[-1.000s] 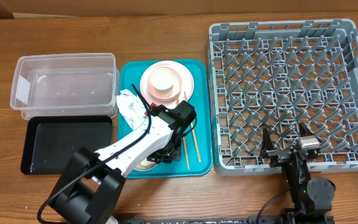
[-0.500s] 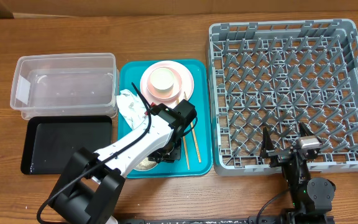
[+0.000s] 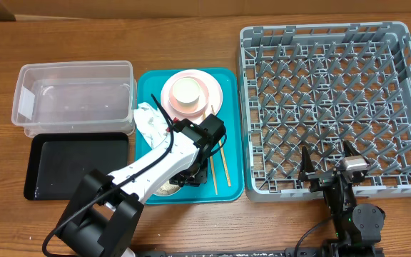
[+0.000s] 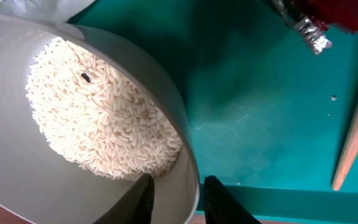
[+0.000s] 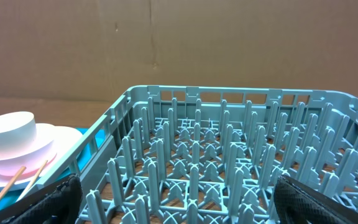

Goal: Sort waste into correct bins and load items into the dishwasher
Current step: 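Lower the left gripper and grasp the rim of the white rice bowl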

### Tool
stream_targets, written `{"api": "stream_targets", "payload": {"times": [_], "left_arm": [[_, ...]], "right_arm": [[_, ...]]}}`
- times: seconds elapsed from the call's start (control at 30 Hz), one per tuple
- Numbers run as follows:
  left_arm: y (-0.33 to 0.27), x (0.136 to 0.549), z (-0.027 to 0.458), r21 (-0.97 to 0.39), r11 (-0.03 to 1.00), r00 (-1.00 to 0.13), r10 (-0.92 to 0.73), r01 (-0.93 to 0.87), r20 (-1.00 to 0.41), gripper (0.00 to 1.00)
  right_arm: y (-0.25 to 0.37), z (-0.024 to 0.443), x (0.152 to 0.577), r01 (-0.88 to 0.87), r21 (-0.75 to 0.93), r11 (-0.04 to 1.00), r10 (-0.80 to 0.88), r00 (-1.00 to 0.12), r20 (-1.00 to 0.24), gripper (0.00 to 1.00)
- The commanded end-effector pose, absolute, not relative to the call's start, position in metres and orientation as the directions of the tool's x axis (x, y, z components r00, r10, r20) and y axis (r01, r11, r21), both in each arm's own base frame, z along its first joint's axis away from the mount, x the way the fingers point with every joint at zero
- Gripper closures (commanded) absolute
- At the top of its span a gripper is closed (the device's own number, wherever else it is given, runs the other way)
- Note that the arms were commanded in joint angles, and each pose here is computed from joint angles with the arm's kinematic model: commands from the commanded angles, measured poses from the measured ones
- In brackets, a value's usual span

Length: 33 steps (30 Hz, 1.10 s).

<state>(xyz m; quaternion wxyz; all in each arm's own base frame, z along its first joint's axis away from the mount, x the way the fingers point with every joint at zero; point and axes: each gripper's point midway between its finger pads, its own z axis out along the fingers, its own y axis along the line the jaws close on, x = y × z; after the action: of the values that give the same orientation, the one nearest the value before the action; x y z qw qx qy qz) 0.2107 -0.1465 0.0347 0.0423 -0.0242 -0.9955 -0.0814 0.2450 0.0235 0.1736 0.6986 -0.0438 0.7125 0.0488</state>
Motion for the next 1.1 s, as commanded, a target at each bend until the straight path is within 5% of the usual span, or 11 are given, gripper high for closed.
{"api": "stream_targets", "payload": {"times": [0.0, 1.07], "left_arm": [[-0.1494, 0.2175, 0.0403, 0.163, 0.985, -0.997, 0.044, 0.053, 0.057, 0.71], [-0.1494, 0.2189, 0.0402, 0.163, 0.985, -0.998, 0.044, 0.051, 0.050, 0.74]], "right_arm": [[0.0230, 0.1715, 0.2451, -0.129, 0.004, 0.992, 0.002, -0.016, -1.000, 0.00], [0.0230, 0.1715, 0.2451, -0.129, 0.004, 0.992, 0.002, -0.016, -1.000, 0.00]]}}
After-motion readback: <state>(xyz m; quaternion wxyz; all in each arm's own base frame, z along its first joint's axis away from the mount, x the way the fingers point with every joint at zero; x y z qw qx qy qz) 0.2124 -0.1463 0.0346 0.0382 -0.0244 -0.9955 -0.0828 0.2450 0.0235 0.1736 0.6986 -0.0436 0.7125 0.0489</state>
